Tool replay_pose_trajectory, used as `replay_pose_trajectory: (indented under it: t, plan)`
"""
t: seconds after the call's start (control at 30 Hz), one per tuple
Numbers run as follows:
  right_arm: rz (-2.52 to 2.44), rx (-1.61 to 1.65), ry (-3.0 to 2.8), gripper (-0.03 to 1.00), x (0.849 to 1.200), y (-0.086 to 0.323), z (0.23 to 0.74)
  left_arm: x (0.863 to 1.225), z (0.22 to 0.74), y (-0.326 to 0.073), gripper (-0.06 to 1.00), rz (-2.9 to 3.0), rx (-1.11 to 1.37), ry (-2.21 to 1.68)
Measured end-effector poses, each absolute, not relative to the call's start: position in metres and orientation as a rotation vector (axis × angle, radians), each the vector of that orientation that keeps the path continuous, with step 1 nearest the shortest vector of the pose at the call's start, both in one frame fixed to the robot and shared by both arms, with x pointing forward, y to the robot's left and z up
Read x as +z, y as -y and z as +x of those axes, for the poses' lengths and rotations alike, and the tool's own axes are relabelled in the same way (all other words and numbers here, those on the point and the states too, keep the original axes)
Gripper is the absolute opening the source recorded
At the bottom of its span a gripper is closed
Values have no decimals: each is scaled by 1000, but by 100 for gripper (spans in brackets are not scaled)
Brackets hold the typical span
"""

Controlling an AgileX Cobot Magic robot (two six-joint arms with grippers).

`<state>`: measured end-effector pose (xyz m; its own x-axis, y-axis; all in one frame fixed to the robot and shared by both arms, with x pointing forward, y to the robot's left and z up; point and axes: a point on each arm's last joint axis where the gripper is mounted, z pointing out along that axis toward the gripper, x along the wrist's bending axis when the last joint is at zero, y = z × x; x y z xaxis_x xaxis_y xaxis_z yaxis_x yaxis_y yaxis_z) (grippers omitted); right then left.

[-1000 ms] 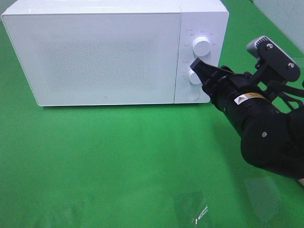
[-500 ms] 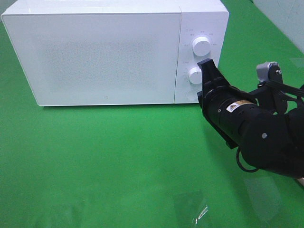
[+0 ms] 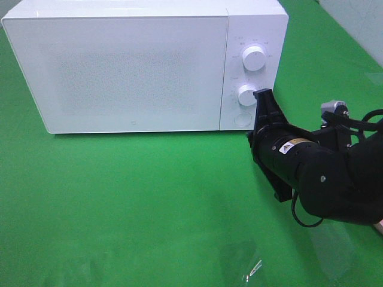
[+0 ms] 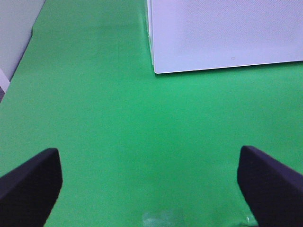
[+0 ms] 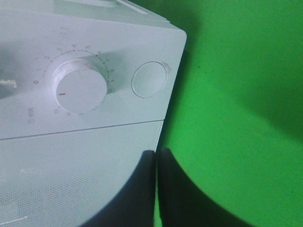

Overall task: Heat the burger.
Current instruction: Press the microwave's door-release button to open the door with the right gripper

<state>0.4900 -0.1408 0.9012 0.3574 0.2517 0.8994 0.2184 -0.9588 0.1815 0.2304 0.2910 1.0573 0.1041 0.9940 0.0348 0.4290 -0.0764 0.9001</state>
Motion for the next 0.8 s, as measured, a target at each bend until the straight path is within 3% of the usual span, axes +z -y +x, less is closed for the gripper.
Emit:
replay_pose_trajectory:
  t: [0.37, 0.8]
  plan:
    - [2634, 1761, -293, 0, 877, 153, 505, 1057, 230, -291, 92, 1619, 934, -1426]
    - [2626, 1868, -217, 0, 874, 154, 539, 1057, 230, -291, 92, 1619, 934, -1426]
